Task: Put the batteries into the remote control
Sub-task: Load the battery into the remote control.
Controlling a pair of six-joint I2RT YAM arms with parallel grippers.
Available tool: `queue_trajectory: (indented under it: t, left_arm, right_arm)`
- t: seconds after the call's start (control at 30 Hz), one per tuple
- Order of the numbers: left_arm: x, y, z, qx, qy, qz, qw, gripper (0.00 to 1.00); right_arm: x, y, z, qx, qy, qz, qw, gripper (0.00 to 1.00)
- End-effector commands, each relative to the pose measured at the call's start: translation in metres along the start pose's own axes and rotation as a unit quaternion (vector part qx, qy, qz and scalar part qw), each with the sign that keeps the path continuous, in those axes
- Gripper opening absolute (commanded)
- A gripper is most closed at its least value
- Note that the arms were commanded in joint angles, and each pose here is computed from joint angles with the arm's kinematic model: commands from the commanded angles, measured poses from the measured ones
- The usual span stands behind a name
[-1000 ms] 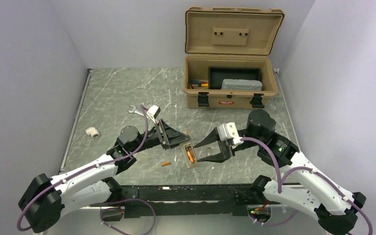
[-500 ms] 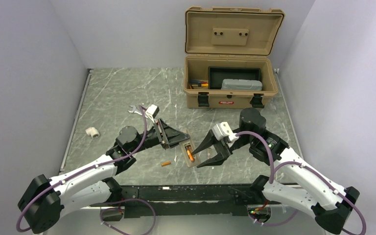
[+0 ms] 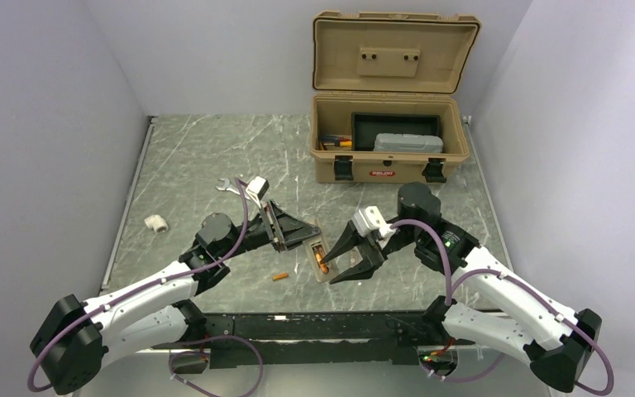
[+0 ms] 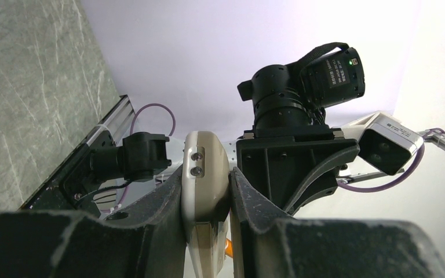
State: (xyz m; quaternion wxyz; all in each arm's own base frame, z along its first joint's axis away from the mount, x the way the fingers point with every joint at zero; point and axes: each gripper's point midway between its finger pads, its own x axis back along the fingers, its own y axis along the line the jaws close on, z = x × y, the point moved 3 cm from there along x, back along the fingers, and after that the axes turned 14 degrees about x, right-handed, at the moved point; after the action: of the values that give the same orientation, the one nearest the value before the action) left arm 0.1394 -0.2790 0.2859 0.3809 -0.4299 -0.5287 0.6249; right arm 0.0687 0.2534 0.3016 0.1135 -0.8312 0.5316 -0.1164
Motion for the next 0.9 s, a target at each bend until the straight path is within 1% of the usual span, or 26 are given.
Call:
queue_trajectory:
  t: [0.0, 0.73, 0.87]
  left_arm:
    - [-0.001, -0.017, 0.003, -0.01, 0.006, 0.035, 0.999, 0.0]
    - [-0.001, -0.018, 0.004, -0.011, 0.007, 0.038, 0.999, 0.0]
    - [-0.001, -0.018, 0.004, -0.012, 0.007, 0.037, 0.999, 0.0]
  right_arm:
    - [0.0, -0.003, -0.003, 0.031, -0.011, 0.002, 0.999, 0.46]
    - [-0.002, -0.008, 0.007, 0.025, -0.004, 0.008, 1.0, 0.42]
    - [-0.003, -0.01, 0.008, 0.022, -0.002, 0.011, 1.0, 0.4]
